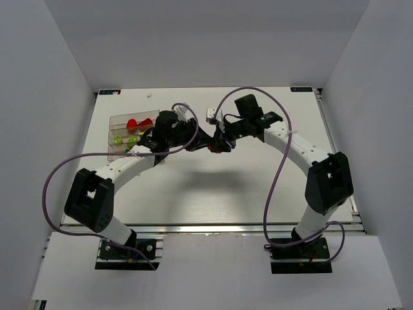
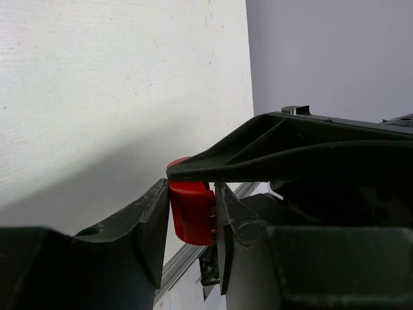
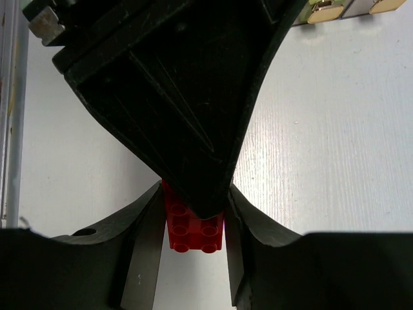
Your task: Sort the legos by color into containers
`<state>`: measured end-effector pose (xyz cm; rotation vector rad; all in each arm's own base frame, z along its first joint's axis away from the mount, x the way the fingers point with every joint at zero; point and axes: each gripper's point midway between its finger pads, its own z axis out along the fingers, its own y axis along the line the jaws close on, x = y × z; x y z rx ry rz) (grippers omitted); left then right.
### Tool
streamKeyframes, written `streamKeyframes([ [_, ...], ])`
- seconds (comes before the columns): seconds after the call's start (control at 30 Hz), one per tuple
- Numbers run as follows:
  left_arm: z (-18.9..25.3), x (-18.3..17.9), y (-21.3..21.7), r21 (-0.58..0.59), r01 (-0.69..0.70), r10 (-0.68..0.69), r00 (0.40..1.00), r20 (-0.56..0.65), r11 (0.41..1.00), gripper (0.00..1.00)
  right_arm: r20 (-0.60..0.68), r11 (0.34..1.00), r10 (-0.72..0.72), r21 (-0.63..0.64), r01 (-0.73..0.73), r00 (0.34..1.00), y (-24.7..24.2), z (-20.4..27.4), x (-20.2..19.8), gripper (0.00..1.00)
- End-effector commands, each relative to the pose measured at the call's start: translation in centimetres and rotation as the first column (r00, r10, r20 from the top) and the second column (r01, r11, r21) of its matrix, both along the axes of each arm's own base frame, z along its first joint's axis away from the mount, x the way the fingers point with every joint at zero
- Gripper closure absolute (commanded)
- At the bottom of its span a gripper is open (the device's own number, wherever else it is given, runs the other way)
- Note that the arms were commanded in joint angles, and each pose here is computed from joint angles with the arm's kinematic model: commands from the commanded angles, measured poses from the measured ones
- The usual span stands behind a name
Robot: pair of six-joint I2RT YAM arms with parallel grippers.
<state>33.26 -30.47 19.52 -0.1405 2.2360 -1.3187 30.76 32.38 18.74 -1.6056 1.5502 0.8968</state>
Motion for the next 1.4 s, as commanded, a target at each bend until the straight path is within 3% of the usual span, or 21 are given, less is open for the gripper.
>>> streamKeyframes([
  [0.0,0.1,-0.1,-0.5,0.030,0.035,-0.035,0.999,0.011,0.999,0.69,0.046,0.998,0.019,0.055,-0.022,0.999,0.8,2.3,-0.5,1.00],
  [0.07,0.3,-0.3,-0.9,0.024,0.052,-0.053,0.999,0.012,0.998,0.77,0.047,0.998,0.018,0.051,-0.020,0.999,0.9,2.1,-0.4,1.00],
  [0.27,-0.5,-0.8,-0.9,0.056,0.088,-0.088,0.996,-0.015,0.995,0.85,0.056,0.999,-0.029,0.046,0.026,0.998,1.0,1.9,0.7,0.95],
  [0.37,-0.6,-0.8,-0.9,0.064,0.094,-0.093,0.996,-0.017,0.994,0.91,0.053,0.998,-0.036,0.048,0.034,0.998,1.1,1.9,0.8,0.87],
  [0.6,-0.1,-0.6,-0.7,0.092,0.100,-0.100,0.995,-0.007,0.991,0.98,0.048,0.998,-0.058,0.033,0.056,0.997,0.9,1.3,1.1,0.49],
  [0.9,0.1,0.1,0.2,0.127,0.081,-0.083,0.997,0.005,0.989,1.00,0.049,0.998,-0.059,0.023,0.058,0.997,0.6,0.7,1.0,0.34],
  [1.0,-0.2,1.1,2.0,0.183,0.038,-0.039,0.999,0.004,0.982,1.00,0.060,0.998,-0.055,-0.002,0.055,0.997,0.1,0.2,0.8,0.28],
  [1.2,-1.1,5.2,9.8,0.287,-0.152,0.163,0.987,-0.015,0.946,1.00,0.106,0.999,-0.035,-0.023,0.038,0.994,-1.3,-0.3,-0.5,0.26],
  [1.33,-0.8,8.5,15.2,0.406,-0.275,0.291,0.956,0.023,0.872,1.00,0.116,0.999,-0.043,-0.027,0.046,0.992,-2.2,-0.8,-1.5,0.29],
  [1.37,-1.4,9.1,16.8,0.469,-0.310,0.332,0.943,0.036,0.827,1.00,0.115,0.998,-0.046,-0.027,0.049,0.992,-2.3,-0.9,-1.7,0.32],
])
